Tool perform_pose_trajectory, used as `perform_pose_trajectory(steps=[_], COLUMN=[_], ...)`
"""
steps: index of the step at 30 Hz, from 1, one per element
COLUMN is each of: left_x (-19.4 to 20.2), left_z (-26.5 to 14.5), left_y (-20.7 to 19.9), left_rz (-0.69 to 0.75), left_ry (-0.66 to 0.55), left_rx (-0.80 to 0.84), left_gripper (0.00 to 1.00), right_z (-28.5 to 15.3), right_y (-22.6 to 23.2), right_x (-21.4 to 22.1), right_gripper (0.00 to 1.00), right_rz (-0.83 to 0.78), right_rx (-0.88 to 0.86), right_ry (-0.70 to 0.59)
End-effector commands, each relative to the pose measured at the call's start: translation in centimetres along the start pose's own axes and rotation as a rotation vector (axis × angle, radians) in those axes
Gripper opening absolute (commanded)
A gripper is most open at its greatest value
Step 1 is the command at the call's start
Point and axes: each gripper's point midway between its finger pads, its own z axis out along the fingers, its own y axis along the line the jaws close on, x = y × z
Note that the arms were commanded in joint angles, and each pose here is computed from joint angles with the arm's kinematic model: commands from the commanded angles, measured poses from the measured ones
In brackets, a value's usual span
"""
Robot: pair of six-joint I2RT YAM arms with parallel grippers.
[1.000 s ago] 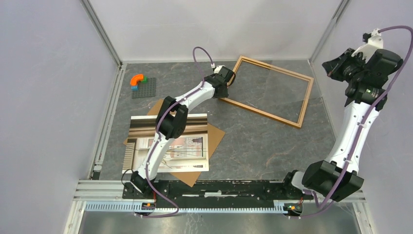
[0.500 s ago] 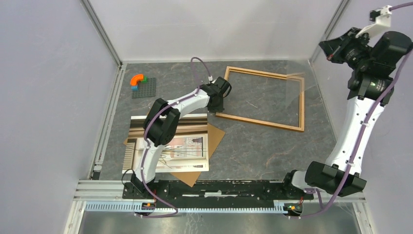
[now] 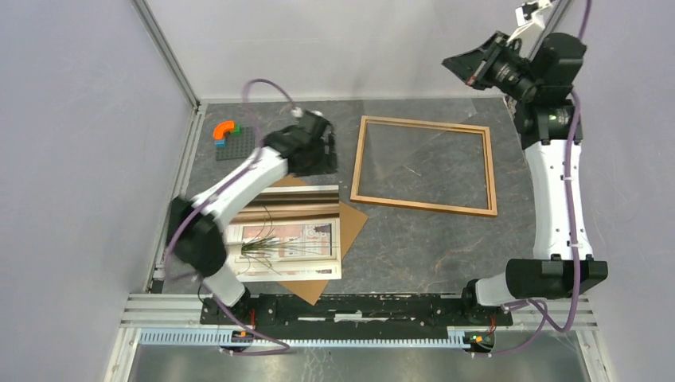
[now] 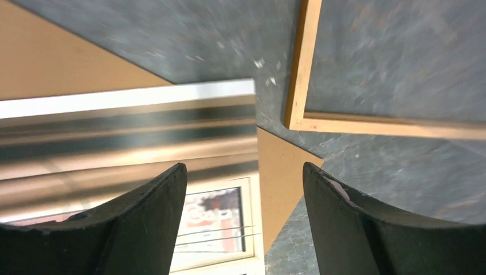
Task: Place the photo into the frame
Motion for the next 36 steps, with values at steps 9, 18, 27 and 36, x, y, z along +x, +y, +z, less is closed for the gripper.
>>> perform_pose_trajectory(steps=[9, 18, 27, 36], left_x=[-7.5, -7.0, -7.5, -5.8], left_z=[-18.2, -14.6, -13.6, -10.3], left_y=[4.6, 0.3, -3.0, -1.4], left_rz=[-0.053, 0.011, 0.056, 0.109], left_ry=[-0.549, -0.396, -0.375, -0.343], left_rx=[0.102, 0.237, 0.338, 0.266], left_gripper=[0.89, 0.85, 0.85, 0.84], right_z=[2.8, -1.1, -4.4, -5.6], right_y=[-5.6, -19.0, -24.7, -27.3], right_x=[5.3, 14.9, 20.6, 20.4], right_gripper=[0.0, 0.0, 0.0, 0.0], right_rz=[0.3, 0.351, 0.359, 0.334], right_rx=[0.04, 0.279, 0.357, 0.403], right_ry=[-0.192, -0.159, -0.109, -0.144])
